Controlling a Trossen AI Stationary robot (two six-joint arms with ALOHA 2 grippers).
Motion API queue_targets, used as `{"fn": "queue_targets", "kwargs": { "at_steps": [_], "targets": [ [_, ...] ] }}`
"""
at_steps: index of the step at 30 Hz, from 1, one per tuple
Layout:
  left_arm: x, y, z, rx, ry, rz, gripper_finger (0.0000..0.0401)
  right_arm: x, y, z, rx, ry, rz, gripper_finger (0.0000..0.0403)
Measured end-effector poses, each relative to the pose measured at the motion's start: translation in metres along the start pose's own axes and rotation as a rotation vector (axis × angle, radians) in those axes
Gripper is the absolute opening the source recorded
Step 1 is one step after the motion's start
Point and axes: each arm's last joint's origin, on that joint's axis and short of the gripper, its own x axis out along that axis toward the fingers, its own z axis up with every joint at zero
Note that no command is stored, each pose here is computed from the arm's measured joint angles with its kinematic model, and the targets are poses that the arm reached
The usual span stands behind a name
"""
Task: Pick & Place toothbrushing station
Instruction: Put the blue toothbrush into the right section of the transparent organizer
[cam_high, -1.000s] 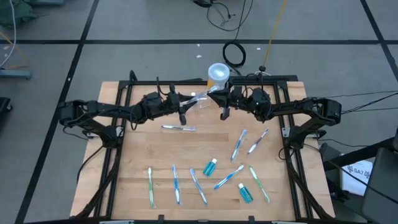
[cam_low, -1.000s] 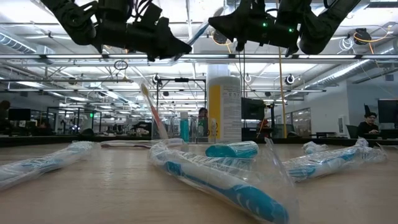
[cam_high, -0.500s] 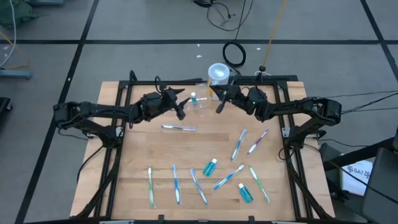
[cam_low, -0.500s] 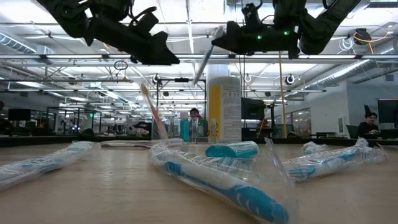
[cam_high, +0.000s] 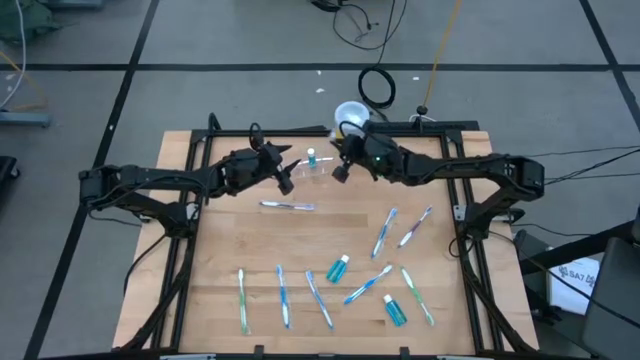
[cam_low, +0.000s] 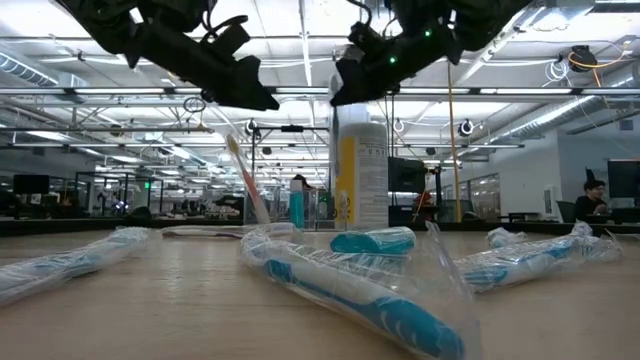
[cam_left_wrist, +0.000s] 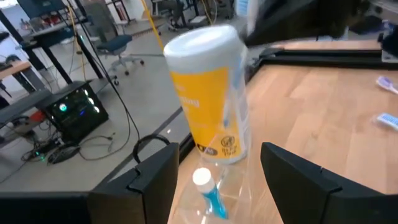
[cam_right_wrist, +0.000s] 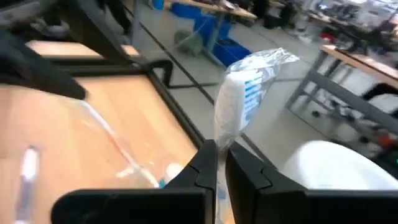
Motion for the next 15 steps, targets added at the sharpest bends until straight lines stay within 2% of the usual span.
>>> {"fn": "queue_targets", "kwargs": {
  "at_steps": [5,15],
  "targets": [
    [0.000,0.000,-0.003,-0.017,0.025,-0.004,0.0235,0.012,0.004,-0.013,0.036,0.026,0.067,0.0008],
    [0.000,0.000,-0.002,-0.005,0.022,-0.002,0.0235,0.035,-0.002,-0.041,0.167,0.127,0.028,0.0012]
  ]
}}
